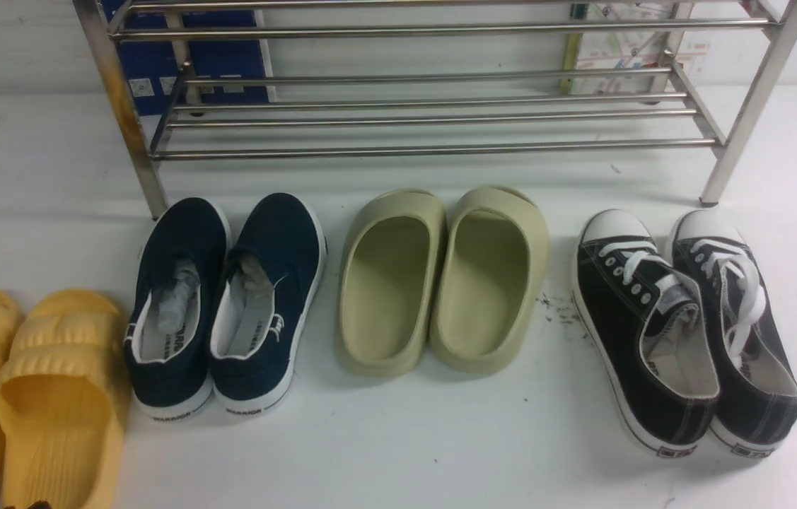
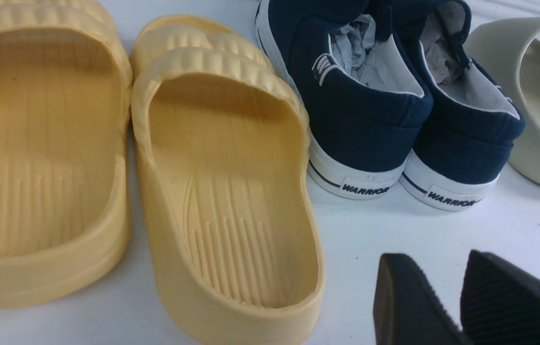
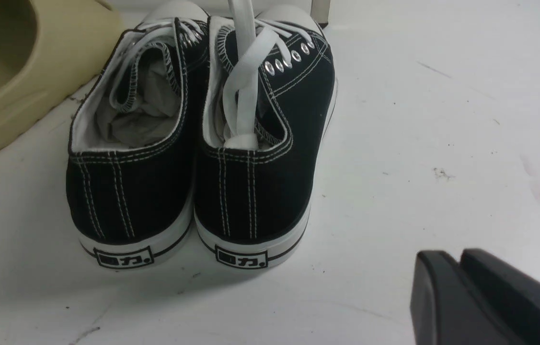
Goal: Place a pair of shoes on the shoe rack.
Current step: Use the left arm to grab the shoe closest to it
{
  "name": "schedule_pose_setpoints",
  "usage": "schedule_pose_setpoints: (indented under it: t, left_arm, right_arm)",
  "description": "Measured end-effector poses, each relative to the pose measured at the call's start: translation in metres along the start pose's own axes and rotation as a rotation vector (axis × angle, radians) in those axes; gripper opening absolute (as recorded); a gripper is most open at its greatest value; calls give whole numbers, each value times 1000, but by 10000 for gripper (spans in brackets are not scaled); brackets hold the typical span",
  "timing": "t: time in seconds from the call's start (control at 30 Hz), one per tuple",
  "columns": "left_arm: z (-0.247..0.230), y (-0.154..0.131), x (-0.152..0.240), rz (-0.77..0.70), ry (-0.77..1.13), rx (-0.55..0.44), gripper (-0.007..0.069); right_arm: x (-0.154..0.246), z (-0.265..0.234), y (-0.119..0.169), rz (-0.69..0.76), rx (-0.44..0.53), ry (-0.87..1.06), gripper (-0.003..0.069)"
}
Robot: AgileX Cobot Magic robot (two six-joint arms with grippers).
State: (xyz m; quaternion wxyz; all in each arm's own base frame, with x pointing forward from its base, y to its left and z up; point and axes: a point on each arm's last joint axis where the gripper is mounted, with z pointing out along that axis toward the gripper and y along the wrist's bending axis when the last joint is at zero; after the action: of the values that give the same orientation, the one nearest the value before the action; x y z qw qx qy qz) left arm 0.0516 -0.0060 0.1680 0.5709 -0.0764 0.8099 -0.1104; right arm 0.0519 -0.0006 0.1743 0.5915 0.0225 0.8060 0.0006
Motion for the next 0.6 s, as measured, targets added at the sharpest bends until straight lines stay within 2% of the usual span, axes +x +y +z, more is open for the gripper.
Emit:
schedule_pose_setpoints:
  t: [0.6]
  left_arm:
    - [0,0,-1,10,-10,-2,216]
  right_arm:
    - [0,0,0,0,0,0,125]
